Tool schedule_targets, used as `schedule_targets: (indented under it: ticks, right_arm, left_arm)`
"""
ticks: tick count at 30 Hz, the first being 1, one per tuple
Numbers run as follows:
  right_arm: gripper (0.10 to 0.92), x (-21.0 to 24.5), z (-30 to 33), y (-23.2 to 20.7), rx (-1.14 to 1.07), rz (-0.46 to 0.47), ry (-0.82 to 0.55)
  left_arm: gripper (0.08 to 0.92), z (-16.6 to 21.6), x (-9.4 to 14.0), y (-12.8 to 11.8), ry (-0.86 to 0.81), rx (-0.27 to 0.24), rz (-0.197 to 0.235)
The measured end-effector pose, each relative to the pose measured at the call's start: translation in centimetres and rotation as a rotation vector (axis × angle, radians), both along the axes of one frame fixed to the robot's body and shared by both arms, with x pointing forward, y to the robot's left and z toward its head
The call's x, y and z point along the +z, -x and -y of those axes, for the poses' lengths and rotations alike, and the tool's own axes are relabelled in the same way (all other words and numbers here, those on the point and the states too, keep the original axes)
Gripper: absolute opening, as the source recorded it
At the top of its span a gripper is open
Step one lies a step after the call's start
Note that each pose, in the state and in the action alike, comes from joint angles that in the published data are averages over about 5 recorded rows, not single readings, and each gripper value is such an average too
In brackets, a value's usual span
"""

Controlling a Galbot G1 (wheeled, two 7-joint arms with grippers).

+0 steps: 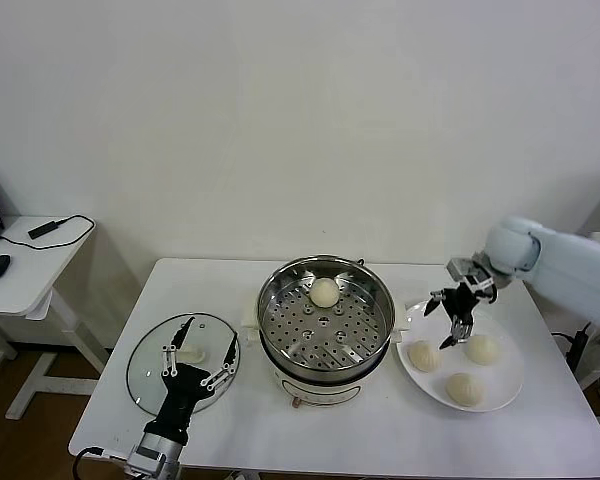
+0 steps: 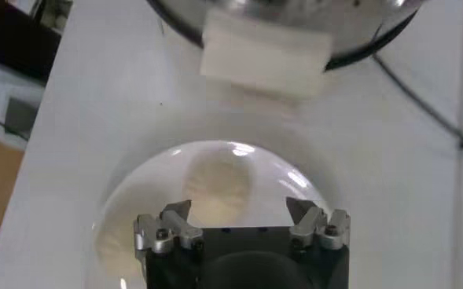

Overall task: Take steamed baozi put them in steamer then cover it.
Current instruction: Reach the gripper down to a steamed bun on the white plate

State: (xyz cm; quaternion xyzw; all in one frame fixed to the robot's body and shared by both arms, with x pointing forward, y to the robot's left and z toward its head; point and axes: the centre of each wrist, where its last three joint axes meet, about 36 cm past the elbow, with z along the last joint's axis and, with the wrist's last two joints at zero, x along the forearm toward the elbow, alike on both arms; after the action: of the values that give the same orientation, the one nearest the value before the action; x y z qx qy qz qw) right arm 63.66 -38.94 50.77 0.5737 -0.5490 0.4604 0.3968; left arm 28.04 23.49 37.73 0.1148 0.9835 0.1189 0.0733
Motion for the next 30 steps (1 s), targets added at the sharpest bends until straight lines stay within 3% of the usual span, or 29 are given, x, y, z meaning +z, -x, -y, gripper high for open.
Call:
schedule_targets:
  ticks: [16, 22, 30]
  right_arm:
    - [0.818, -5.0, 0.2, 1.6, -0.073, 0.001, -0.024]
    - [0.727, -5.1, 0.4, 1.7, -0.083, 0.018, -0.028]
    - [0.680, -3.2, 0.6, 1.5, -0.077, 0.033, -0.027]
  left_arm:
    - [0.823, -0.1, -0.3, 0.0, 0.000, 0.007, -0.004]
    - [0.823, -0.1, -0.3, 0.0, 0.000, 0.010, -0.003]
    - [0.823, -0.3, -0.3, -0.2, 0.001, 0.013, 0.002]
